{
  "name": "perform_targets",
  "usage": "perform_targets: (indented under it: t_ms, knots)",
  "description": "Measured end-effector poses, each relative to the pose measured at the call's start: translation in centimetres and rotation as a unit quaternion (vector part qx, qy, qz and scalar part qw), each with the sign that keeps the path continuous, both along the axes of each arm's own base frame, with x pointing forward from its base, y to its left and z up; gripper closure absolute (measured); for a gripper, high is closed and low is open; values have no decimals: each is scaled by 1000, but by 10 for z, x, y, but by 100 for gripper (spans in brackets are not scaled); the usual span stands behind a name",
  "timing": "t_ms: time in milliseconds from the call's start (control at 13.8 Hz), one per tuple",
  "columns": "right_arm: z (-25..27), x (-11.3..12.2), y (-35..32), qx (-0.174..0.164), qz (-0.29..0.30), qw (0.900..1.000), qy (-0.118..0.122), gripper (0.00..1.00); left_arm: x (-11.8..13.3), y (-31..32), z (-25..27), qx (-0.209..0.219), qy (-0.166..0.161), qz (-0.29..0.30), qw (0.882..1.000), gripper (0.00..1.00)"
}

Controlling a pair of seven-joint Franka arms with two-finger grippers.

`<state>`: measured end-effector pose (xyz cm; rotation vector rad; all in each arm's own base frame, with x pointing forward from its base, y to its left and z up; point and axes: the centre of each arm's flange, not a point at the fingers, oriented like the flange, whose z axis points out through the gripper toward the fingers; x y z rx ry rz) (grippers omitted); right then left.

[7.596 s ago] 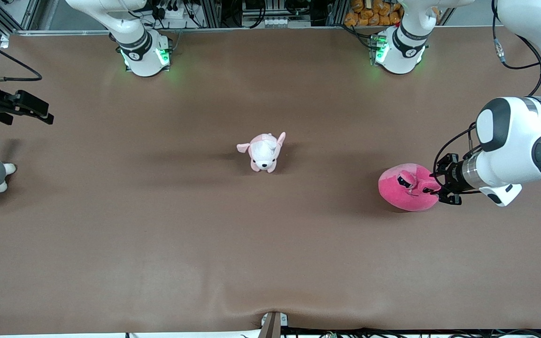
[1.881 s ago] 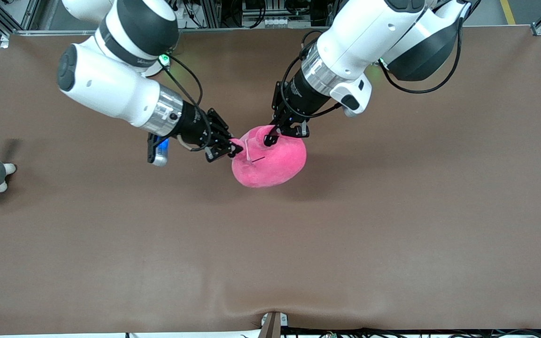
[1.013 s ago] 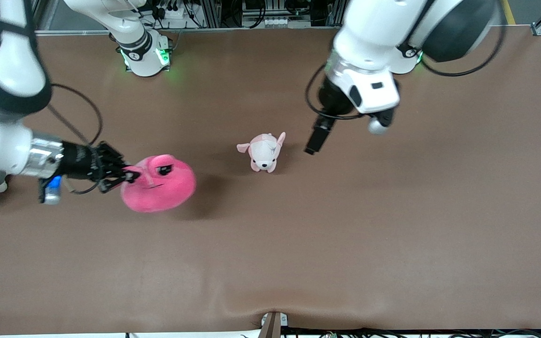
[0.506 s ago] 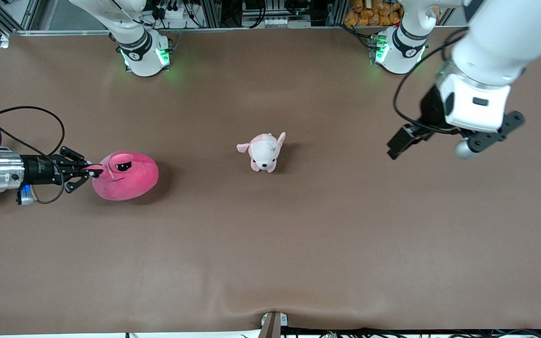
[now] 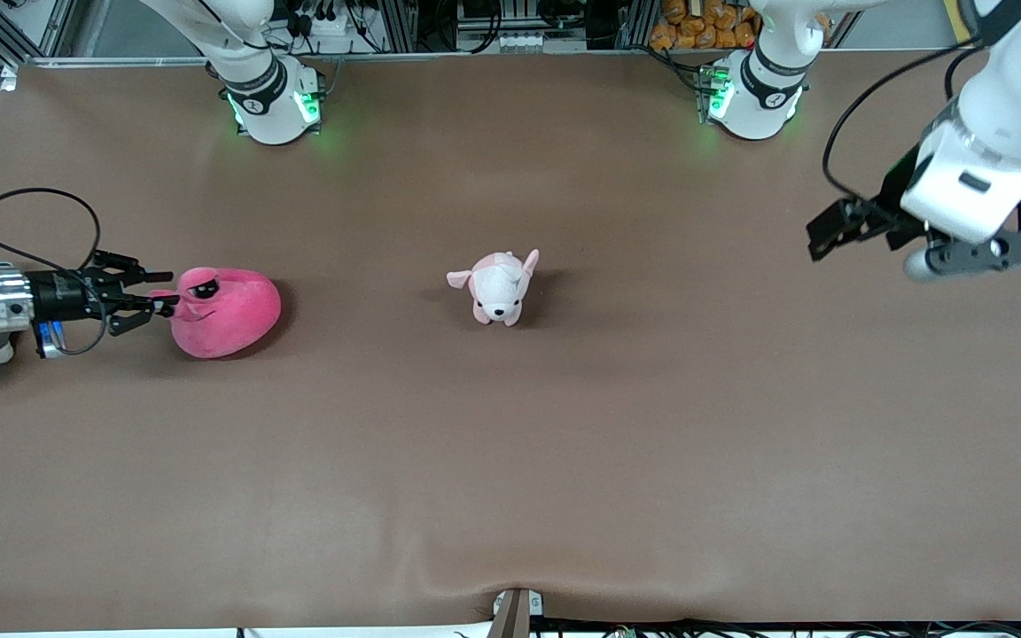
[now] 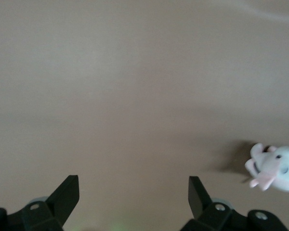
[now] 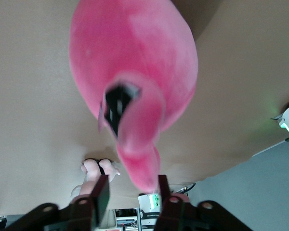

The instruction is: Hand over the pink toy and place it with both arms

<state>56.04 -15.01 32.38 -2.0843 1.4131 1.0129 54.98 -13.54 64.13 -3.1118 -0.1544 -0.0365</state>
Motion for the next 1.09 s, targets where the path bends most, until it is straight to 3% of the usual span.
perform_targets:
  t_ms: [145, 289, 579, 651, 796, 940, 1085]
  knots:
    - [19, 11, -1, -8, 8, 1000, -26, 21, -22, 22, 12, 11, -4, -15, 1000, 0]
    - [48, 23, -4, -20, 34, 997, -68, 1, -39, 49, 21, 14, -1, -12, 1000, 0]
    - [84, 34, -6, -23, 135, 977, -165, 0, -46, 70, 22, 15, 8, 5, 1000, 0]
    - [107, 39, -1, -33, 188, 960, -207, 0, -47, 79, 24, 15, 9, 13, 1000, 0]
    - [140, 43, 16, -43, 253, 932, -255, 0, -48, 86, 25, 14, 8, 17, 1000, 0]
    - [175, 43, 38, -53, 316, 898, -303, 0, -48, 96, 27, 14, 7, 22, 1000, 0]
    - [204, 40, 61, -68, 367, 865, -336, 0, -48, 103, 27, 14, 7, 27, 1000, 0]
